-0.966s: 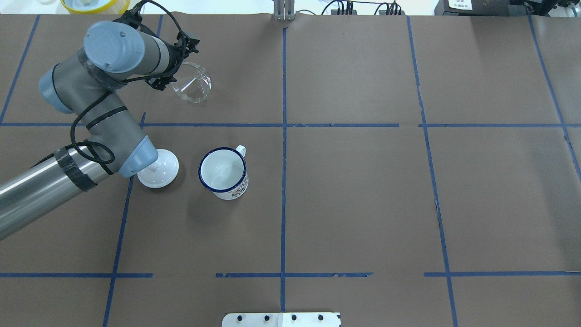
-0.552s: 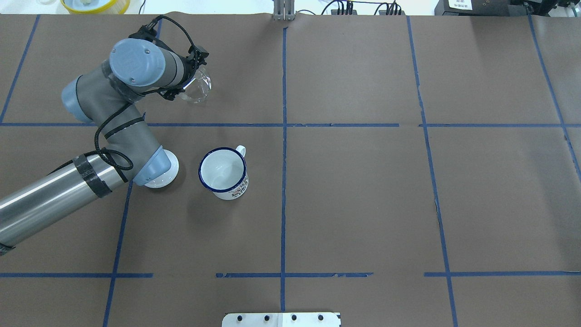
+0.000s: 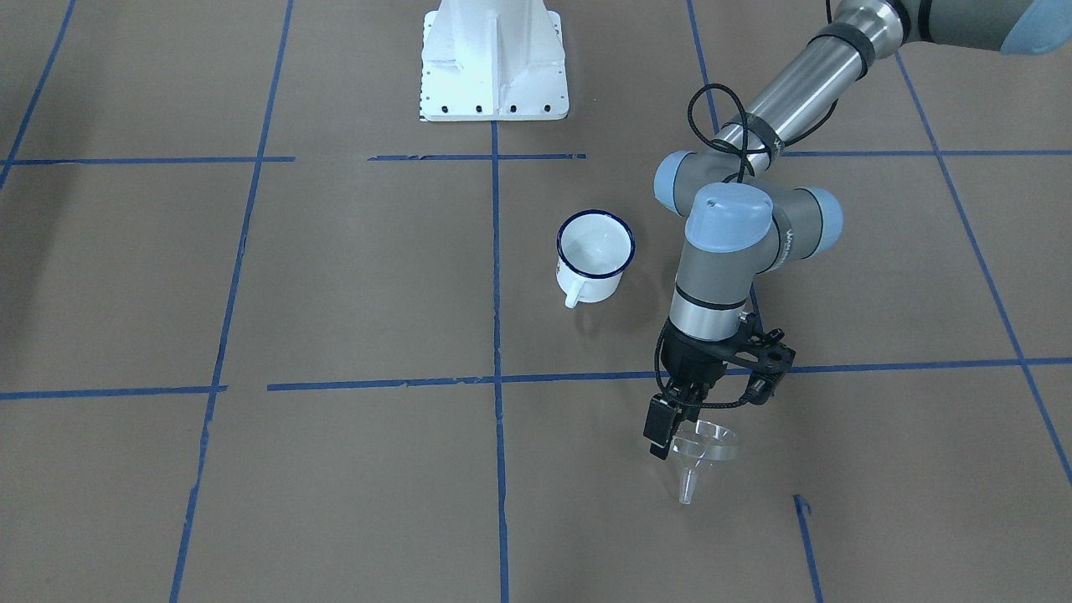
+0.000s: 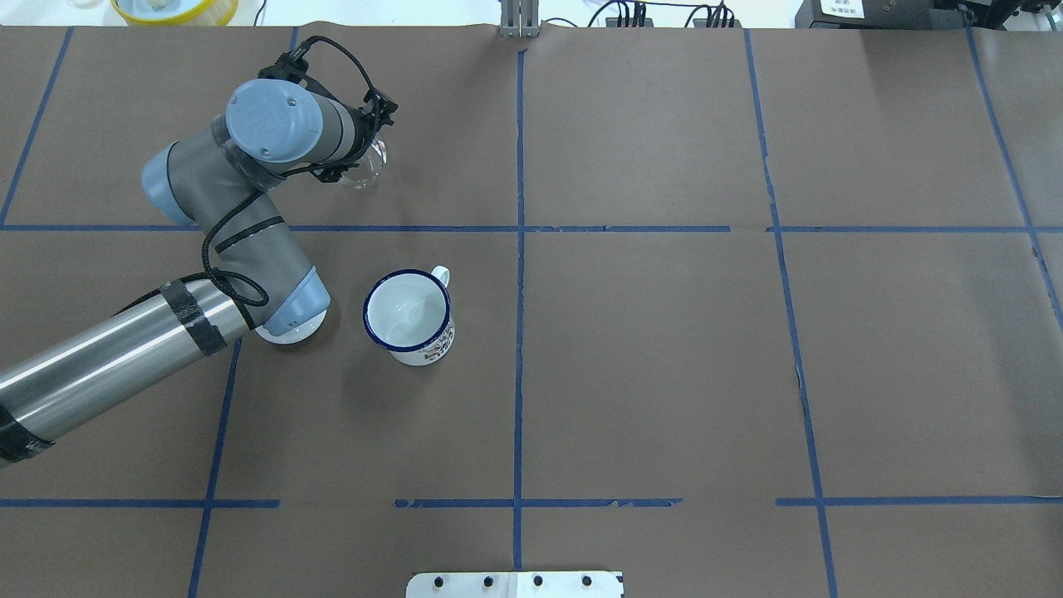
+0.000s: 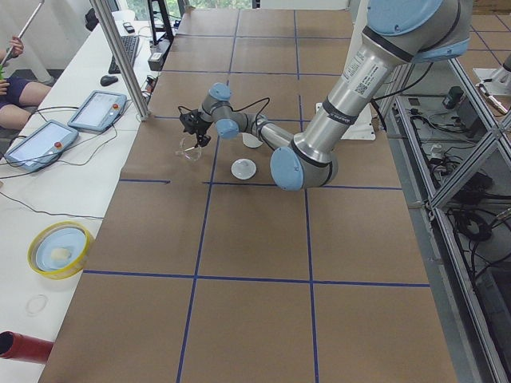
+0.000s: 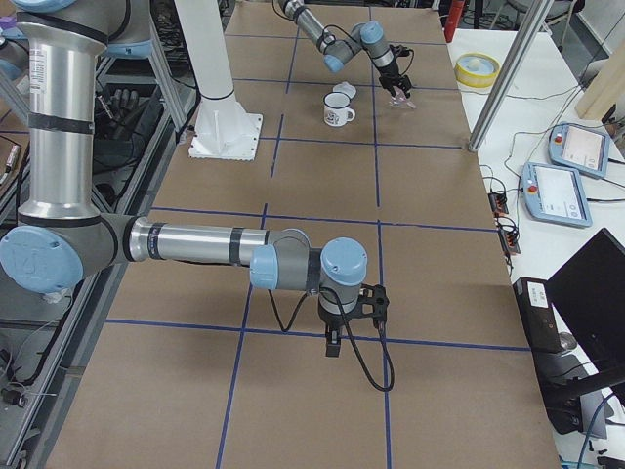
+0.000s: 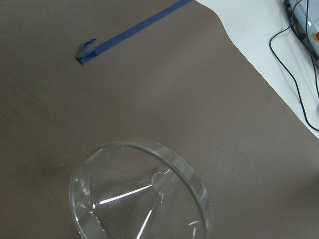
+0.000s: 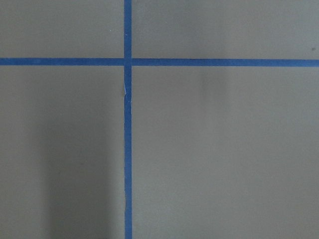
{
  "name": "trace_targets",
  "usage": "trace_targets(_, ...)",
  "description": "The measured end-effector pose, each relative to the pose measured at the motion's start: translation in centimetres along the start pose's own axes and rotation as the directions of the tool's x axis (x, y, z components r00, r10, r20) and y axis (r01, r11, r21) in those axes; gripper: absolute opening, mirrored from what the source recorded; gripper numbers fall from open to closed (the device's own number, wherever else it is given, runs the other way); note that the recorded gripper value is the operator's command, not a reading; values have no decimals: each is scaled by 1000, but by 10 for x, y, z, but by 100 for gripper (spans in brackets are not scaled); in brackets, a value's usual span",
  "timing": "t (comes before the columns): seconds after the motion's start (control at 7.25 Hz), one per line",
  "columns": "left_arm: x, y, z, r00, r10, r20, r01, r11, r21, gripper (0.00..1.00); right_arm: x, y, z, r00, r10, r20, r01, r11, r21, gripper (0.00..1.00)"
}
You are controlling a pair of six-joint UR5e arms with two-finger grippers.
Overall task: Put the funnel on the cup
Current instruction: 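Grasp the funnel's spout with the left gripper and lift it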
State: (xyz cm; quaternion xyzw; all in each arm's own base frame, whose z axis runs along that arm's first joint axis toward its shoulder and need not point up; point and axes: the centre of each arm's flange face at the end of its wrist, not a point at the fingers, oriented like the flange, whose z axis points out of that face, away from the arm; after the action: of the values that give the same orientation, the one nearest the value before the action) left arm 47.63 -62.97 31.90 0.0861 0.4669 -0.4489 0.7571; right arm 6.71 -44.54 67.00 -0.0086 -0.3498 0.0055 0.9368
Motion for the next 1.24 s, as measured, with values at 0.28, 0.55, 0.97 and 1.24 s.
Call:
trace_targets(0.28,-1,-3,2,1000,4,4,-4,1000,4,0,0,0,0,1000,0,0,0,1000,0,100)
trace_targets(0.55,1,-13,-6,1000,-7,-5,7,1000,8,0,0,0,0,1000,0,0,0,1000,0,100)
trace_targets(0.97,13,-71,-90,997,-52,-62,45,994,-103,0,0,0,0,1000,0,0,0,1000,0,100)
trace_targets(1.24,23,-69,-168,999,-16,-28,12,990,-139,0,0,0,0,1000,0,0,0,1000,0,100)
